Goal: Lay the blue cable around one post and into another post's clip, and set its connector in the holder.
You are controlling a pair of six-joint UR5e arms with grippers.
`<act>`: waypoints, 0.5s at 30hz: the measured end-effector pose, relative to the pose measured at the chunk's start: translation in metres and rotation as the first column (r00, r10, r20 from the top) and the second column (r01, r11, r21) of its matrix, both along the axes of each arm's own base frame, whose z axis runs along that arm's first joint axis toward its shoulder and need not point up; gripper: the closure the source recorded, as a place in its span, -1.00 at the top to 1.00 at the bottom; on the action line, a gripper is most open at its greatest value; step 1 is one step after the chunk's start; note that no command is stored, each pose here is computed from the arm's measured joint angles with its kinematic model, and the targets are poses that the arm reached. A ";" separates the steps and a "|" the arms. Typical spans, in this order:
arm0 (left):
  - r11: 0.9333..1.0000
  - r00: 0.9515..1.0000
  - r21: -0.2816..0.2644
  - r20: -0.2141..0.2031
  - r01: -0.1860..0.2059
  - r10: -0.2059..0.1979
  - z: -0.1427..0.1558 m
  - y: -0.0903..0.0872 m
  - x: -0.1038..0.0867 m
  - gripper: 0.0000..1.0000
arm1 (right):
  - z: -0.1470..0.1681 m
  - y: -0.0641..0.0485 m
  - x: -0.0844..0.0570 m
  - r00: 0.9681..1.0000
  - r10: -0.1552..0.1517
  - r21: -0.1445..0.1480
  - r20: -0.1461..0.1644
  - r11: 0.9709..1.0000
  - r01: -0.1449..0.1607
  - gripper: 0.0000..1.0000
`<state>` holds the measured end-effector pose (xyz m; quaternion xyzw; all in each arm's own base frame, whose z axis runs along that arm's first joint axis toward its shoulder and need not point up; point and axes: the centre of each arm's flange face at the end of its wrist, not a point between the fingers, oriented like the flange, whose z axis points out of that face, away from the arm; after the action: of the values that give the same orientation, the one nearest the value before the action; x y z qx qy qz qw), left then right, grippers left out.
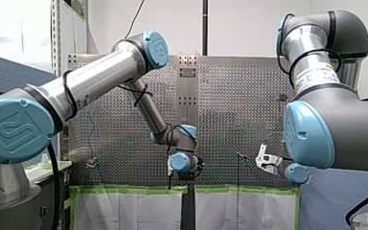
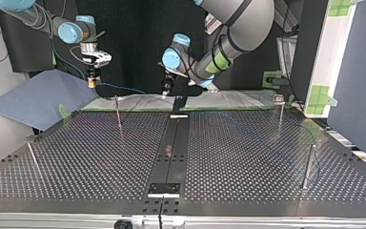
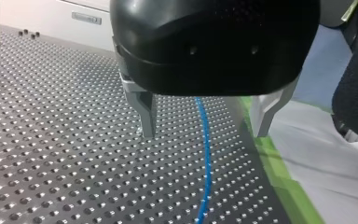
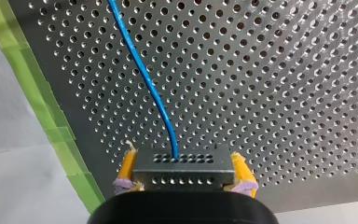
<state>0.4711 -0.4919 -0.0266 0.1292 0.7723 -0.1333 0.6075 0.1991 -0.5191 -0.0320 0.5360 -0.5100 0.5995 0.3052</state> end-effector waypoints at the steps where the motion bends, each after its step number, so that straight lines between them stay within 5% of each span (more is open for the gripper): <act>1: 1.000 1.000 -0.002 0.001 -0.001 0.001 0.002 0.000 0.003 1.00 | 0.000 0.000 0.000 1.000 0.000 0.000 0.000 1.000 0.000 -1.00; 15: 0.999 1.000 0.041 -0.020 -0.023 0.024 -0.007 0.004 0.022 1.00 | 0.001 0.000 0.001 1.000 0.001 -0.003 0.001 1.000 -0.001 -1.00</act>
<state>0.4929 -0.4878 -0.0332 0.1311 0.7824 -0.1119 0.5984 0.1998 -0.5194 -0.0313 0.5356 -0.5089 0.6007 0.3054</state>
